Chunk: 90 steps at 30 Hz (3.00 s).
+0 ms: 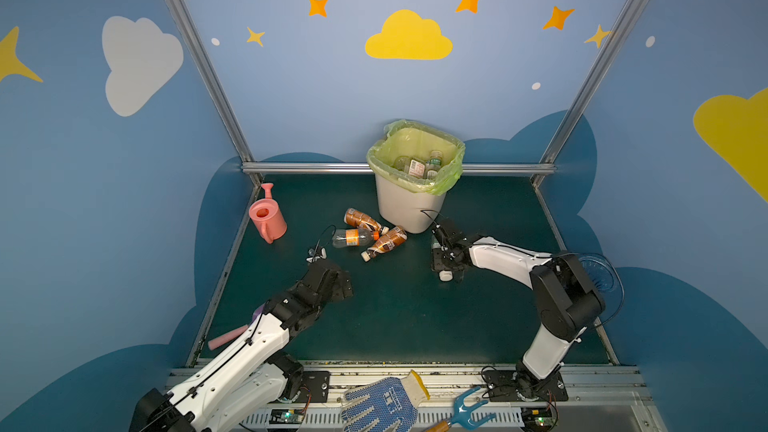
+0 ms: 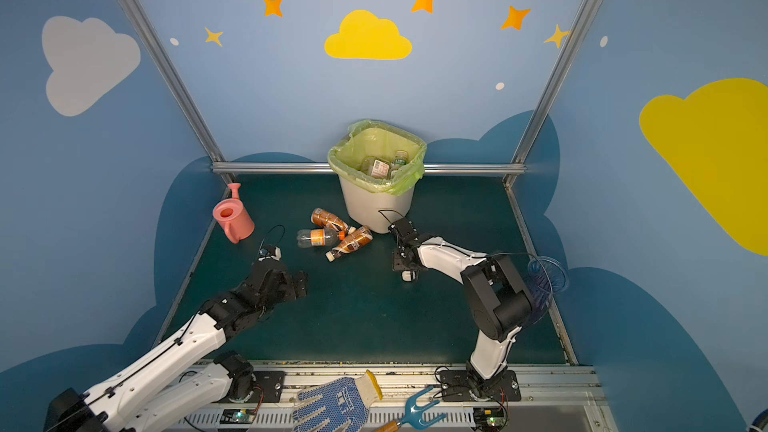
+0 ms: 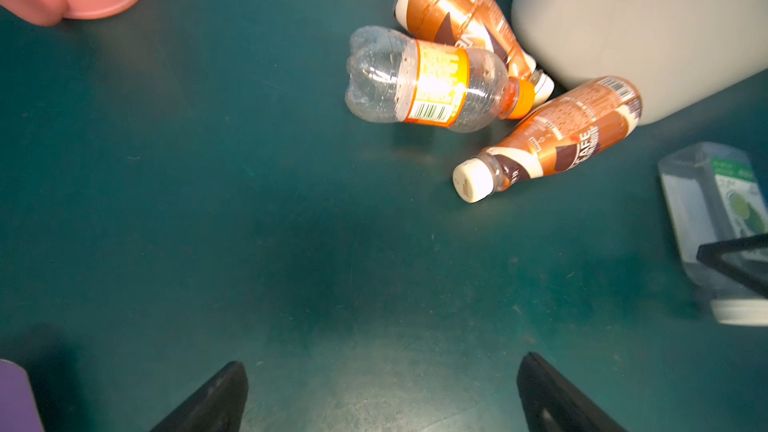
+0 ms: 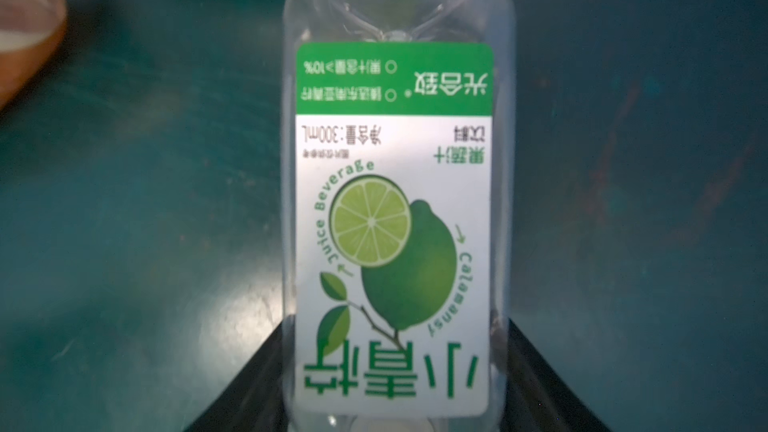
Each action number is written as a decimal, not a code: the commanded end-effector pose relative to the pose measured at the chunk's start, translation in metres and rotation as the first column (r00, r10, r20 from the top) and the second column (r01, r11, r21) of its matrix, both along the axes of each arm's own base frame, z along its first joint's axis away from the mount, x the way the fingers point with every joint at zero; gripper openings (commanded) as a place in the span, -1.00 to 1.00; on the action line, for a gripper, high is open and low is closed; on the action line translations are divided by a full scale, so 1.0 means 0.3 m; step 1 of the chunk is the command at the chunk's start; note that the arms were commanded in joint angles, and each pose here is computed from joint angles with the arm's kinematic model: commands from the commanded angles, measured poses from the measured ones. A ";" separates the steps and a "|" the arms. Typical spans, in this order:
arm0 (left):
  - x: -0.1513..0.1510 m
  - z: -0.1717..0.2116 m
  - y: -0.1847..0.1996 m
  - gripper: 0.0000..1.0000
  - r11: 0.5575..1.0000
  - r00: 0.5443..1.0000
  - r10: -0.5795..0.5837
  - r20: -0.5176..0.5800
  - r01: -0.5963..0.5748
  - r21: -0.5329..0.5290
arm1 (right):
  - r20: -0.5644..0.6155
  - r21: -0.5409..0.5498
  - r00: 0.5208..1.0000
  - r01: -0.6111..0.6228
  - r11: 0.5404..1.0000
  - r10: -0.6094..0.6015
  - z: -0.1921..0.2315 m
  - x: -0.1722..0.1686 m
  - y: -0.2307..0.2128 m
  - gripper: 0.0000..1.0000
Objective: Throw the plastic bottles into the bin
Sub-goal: 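Grasp the clear lime-label bottle with the right gripper, then lift the lime-label bottle with the right gripper up over the bin, then open the right gripper over the bin to drop the lime-label bottle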
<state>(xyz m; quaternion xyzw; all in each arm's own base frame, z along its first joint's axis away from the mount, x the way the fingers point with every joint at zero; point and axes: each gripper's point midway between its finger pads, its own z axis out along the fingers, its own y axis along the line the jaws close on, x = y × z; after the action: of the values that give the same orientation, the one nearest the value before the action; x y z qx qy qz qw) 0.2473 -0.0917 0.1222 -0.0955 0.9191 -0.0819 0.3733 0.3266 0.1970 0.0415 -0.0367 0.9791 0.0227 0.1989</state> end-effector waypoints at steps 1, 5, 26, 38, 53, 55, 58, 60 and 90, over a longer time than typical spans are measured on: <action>-0.018 -0.001 0.026 1.00 1.000 1.000 0.025 0.000 -0.025 0.010 | -0.071 0.004 0.997 0.022 1.000 -0.022 -0.022 -0.102 -0.017 0.02; -0.022 -0.002 0.031 1.00 1.000 0.999 0.030 0.012 -0.030 0.002 | -0.099 0.001 0.994 0.056 0.998 -0.056 -0.029 -0.188 -0.036 0.04; 0.026 -0.037 0.009 1.00 0.999 1.000 0.013 -0.028 -0.011 0.047 | -0.122 -0.072 0.992 -0.023 0.997 0.014 0.134 -0.127 -0.020 0.96; 0.029 -0.019 0.018 1.00 0.997 1.000 -0.002 -0.030 0.004 0.077 | -0.290 -0.084 0.955 -0.086 0.993 0.058 0.034 -0.127 0.006 0.76; 0.047 -0.007 0.031 1.00 0.996 1.000 0.018 -0.024 -0.016 0.086 | -0.301 -0.027 0.949 -0.106 0.994 0.094 0.067 -0.096 0.029 -0.05; 0.062 -0.007 0.027 1.00 0.996 0.999 0.019 -0.027 -0.017 0.089 | -0.191 0.005 0.976 -0.108 0.994 0.107 0.206 -0.056 0.032 -0.09; 0.092 -0.005 0.021 1.00 0.995 0.999 0.026 -0.034 -0.022 0.097 | 0.074 0.056 0.991 -0.114 0.992 0.110 0.532 0.001 0.008 -0.09; 0.117 -0.004 0.019 1.00 0.994 0.999 0.033 -0.038 -0.029 0.104 | 0.282 0.093 0.955 -0.122 0.988 0.091 0.788 0.014 -0.033 -0.08; 0.336 0.062 -0.211 1.00 0.965 0.970 -0.204 -0.133 0.222 0.138 | 0.845 0.255 0.531 -0.303 0.918 -0.059 1.713 0.290 -0.044 0.96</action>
<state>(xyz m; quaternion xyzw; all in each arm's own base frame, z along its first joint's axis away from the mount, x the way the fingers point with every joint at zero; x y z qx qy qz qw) 0.3476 -0.1482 0.1396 0.0006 0.9462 -0.0497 0.3197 0.4827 0.2348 0.4027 -0.1101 0.8480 0.1772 0.4871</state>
